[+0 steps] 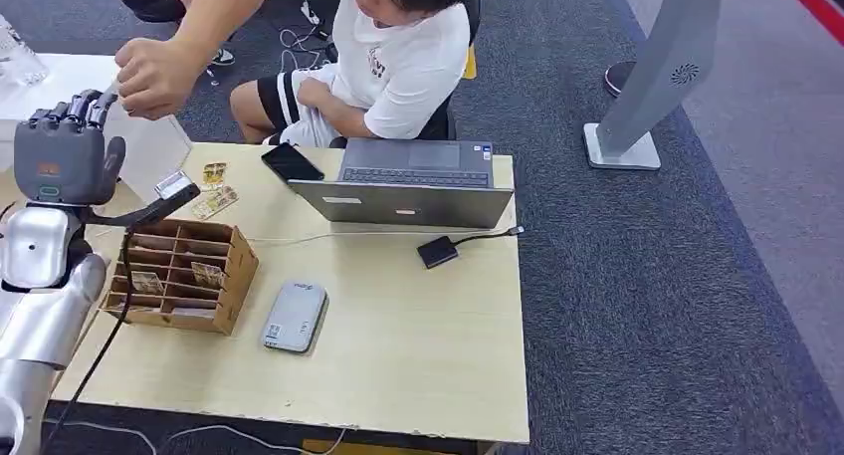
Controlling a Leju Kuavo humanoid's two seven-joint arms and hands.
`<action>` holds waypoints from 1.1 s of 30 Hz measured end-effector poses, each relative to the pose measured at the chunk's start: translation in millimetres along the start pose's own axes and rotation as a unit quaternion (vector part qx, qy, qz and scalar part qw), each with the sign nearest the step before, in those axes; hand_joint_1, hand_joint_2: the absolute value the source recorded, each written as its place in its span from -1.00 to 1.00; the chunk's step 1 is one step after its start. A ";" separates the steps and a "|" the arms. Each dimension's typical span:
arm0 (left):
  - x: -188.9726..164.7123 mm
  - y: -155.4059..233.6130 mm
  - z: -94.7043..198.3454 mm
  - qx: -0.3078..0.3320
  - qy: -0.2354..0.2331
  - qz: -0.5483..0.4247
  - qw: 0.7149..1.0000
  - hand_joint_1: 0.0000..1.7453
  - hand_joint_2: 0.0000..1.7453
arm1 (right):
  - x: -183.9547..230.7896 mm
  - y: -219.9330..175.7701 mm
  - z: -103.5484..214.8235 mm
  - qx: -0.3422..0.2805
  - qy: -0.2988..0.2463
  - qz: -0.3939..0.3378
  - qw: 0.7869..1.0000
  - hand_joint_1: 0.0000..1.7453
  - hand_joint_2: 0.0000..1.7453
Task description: Pass the card to the sensor for recognition and then transmit it.
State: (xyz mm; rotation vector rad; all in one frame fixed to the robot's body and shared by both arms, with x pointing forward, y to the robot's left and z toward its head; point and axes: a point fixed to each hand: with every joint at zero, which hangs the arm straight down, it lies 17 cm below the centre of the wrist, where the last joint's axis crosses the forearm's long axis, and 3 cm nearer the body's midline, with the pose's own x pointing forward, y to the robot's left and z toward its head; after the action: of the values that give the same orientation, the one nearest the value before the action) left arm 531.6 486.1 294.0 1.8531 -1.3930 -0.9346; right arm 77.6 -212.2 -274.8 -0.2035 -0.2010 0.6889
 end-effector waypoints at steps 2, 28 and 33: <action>0.5 -2.2 2.5 -0.002 -0.001 0.000 1.000 -1.00 1.00 | -0.8 -0.2 -0.1 0.000 0.001 0.000 1.000 -1.00 1.00; -109.1 188.1 220.8 0.191 0.011 0.542 0.819 -1.00 1.00 | -18.5 -0.4 0.4 -0.024 0.019 -0.097 0.995 -1.00 1.00; -190.8 199.0 277.0 0.287 0.125 0.512 0.800 -1.00 1.00 | -16.9 -2.3 0.3 -0.029 0.016 -0.105 0.994 -1.00 1.00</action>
State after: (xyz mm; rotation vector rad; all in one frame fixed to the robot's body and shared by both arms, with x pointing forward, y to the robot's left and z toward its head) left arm 161.4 603.7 336.5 1.1336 -2.2471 0.3110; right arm 66.1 -224.8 -275.9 -0.2450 -0.2083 0.4710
